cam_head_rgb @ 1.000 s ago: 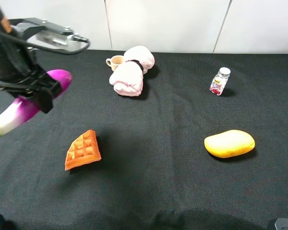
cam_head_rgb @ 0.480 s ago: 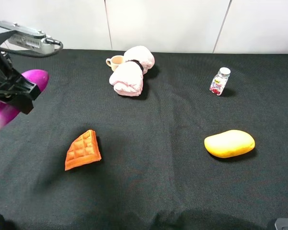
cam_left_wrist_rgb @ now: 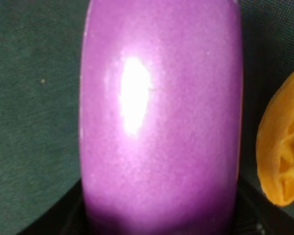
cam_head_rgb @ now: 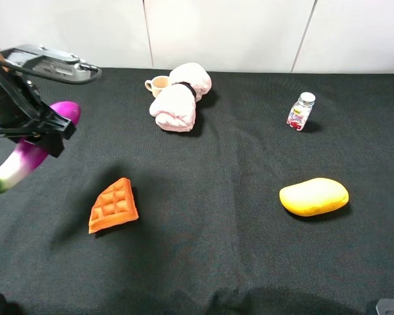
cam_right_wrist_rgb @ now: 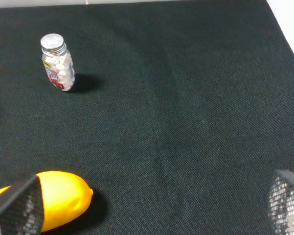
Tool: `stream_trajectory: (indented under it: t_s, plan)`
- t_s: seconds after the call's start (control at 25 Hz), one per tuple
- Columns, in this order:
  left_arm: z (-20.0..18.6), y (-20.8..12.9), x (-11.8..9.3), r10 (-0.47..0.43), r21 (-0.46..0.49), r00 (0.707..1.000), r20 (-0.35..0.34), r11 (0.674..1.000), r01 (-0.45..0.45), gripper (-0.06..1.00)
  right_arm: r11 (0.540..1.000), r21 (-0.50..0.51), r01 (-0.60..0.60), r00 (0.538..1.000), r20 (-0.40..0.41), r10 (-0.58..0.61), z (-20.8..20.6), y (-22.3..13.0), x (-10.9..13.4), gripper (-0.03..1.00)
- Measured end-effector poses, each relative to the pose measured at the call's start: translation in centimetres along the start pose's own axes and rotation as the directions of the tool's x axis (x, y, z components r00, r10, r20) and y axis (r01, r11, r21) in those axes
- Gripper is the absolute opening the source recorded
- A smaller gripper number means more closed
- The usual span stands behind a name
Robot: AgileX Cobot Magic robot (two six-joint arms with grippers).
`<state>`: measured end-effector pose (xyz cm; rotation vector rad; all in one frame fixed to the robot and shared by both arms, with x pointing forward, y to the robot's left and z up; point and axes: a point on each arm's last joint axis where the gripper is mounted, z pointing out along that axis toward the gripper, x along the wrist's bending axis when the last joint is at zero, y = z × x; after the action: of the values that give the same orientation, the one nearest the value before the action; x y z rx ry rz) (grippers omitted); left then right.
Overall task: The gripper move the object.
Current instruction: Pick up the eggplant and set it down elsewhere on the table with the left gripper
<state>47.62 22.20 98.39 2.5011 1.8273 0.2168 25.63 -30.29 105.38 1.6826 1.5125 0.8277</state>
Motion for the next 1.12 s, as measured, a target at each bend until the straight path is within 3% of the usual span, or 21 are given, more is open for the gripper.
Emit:
stream_trajectory:
  t_s: [0.48,1.12]
  plan:
    - [3.1,1.5,-0.6,-0.007,0.003,1.000,0.030,1.000,0.007,0.55,1.000,0.000,0.000,1.000,0.000,0.000,0.0,0.0,0.0,0.69]
    - [6.4,1.6,-2.3,0.047,0.091,0.998,0.035,0.995,-0.050,0.55,1.000,0.000,0.000,1.000,0.000,0.000,0.0,0.0,0.0,0.69]
